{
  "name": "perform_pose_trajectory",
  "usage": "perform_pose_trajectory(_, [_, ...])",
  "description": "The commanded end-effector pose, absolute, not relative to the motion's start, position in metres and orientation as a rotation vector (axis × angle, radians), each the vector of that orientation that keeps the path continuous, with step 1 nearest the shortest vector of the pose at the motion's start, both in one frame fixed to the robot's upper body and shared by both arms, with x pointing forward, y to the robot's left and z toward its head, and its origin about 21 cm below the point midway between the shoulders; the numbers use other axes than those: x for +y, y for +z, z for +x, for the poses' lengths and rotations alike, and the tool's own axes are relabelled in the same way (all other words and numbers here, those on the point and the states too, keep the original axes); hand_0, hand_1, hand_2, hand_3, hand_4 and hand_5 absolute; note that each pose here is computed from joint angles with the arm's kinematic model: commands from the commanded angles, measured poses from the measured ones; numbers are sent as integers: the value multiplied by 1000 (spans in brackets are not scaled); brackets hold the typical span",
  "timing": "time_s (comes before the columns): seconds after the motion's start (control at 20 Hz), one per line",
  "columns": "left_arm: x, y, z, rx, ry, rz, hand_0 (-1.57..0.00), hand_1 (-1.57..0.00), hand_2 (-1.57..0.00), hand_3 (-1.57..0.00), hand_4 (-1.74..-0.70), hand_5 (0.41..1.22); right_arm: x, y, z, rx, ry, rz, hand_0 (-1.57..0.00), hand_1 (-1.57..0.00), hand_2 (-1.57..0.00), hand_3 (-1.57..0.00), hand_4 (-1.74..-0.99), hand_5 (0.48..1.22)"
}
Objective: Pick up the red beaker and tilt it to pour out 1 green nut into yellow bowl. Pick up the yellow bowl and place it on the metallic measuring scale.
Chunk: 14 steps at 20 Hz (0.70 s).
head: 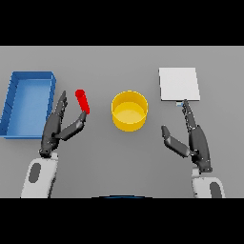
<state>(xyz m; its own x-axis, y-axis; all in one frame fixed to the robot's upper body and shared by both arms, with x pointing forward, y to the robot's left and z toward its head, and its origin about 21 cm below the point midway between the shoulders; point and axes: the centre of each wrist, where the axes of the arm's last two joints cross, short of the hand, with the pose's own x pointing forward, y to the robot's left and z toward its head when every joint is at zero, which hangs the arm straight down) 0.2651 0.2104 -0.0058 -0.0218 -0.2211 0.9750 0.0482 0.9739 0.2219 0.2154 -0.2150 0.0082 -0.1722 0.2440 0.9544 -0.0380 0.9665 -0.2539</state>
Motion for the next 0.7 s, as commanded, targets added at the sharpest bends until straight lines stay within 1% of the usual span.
perform_pose_trajectory(0.0, [205,-7,274,-1578,-217,137,1,1,1,1,-1153,638,-211,7,217,-1715,247,-155,1,1,1,1,-1193,658])
perform_pose_trajectory(0.1, [207,-14,286,-1572,-222,150,1,1,1,1,-1150,632,-211,7,219,-1714,245,-154,1,1,1,1,-1213,664])
perform_pose_trajectory(0.2, [202,-15,298,-1570,-222,147,1,1,1,1,-1154,629,-215,4,220,-1710,240,-160,1,1,1,1,-1229,667])
perform_pose_trajectory(0.3, [202,-22,306,-1569,-210,138,1,1,1,1,-1175,635,-214,7,221,-1725,230,-156,1,1,1,1,-1233,666])
perform_pose_trajectory(0.4, [203,-25,315,-1577,-212,139,1,1,1,1,-1183,631,-217,5,221,-1711,243,-163,1,1,1,1,-1245,670])
perform_pose_trajectory(0.5, [197,-31,321,-1576,-230,144,1,1,1,1,-1206,636,-214,8,221,-1716,247,-160,1,1,1,1,-1247,673])
perform_pose_trajectory(0.55, [193,-31,326,-1581,-234,150,1,1,1,1,-1221,643,-214,7,217,-1718,252,-161,1,1,1,1,-1247,675])
perform_pose_trajectory(0.65, [190,-31,337,-1598,-259,172,1,1,1,1,-1242,657,-212,8,218,-1718,250,-156,1,1,1,1,-1250,683])
